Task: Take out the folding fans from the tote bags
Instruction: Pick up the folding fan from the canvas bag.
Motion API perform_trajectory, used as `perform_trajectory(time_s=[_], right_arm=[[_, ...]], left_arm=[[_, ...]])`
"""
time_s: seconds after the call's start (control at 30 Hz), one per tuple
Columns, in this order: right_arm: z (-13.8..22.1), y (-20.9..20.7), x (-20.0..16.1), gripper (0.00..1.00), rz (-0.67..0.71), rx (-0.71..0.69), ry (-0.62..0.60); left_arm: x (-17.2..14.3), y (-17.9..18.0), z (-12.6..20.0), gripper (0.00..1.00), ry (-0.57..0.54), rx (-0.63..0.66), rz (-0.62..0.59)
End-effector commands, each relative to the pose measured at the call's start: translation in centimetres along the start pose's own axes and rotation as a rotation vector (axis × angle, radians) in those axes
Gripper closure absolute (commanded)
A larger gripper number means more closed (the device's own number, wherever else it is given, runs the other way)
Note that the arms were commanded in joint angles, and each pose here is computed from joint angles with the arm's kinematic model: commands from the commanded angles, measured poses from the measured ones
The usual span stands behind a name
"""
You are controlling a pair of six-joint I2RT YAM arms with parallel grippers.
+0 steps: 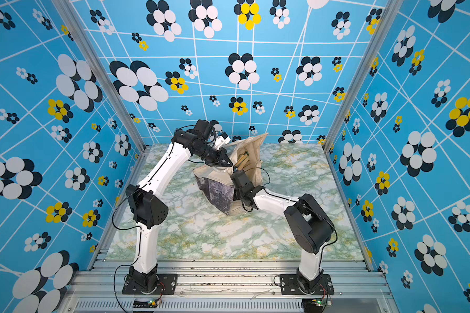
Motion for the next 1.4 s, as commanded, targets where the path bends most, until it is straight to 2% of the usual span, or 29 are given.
perform_trajectory(time_s=[0.0,0.13,0.43,0.53,0.63,0.73,0.93,1.03,1.37], right_arm=[[0.7,2.3,1.0,0.28,0.073,0.087,-0.062],[1.9,1.6,0.6,0.27,0.079,0.078,-0.083],[3.8,-0.5,1.5,0.28,-0.009,0.095,-0.143],[3.4,-0.7,1.9,0.28,-0.078,0.130,-0.159],[2.7,-0.9,2.5,0.31,-0.160,0.160,-0.163],[1.7,-1.2,2.7,0.32,-0.226,0.178,-0.157],[-0.7,-2.4,1.8,0.34,-0.382,0.185,-0.118],[-1.6,-2.8,1.7,0.34,-0.450,0.216,-0.137],[-3.9,-5.3,0.6,0.38,-0.573,0.179,-0.138]], left_arm=[[1.2,-1.4,0.3,1.00,-0.034,-0.049,-0.111],[2.0,-1.0,2.4,1.00,-0.042,-0.041,-0.190],[1.2,-3.3,4.8,1.00,-0.033,-0.223,-0.407],[-1.0,-4.0,4.5,1.00,0.034,-0.288,-0.462],[-3.6,-3.0,3.1,1.00,0.104,-0.246,-0.495],[-5.4,-2.3,2.6,1.00,0.111,-0.261,-0.485],[-7.1,-0.9,2.7,1.00,0.054,-0.262,-0.436],[-7.5,-0.7,2.8,1.00,0.049,-0.265,-0.417],[-7.1,-0.7,2.1,1.00,0.048,-0.279,-0.379]])
Point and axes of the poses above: each gripper's point midway between its finger pads, its own z axis back along the fingers, its own y axis along the line the jaws close on, x = y × z, the point moved 2 cm from there along z, back along the fingers, and after that the axes turned 11 degrees about z, right-handed, at the moved point
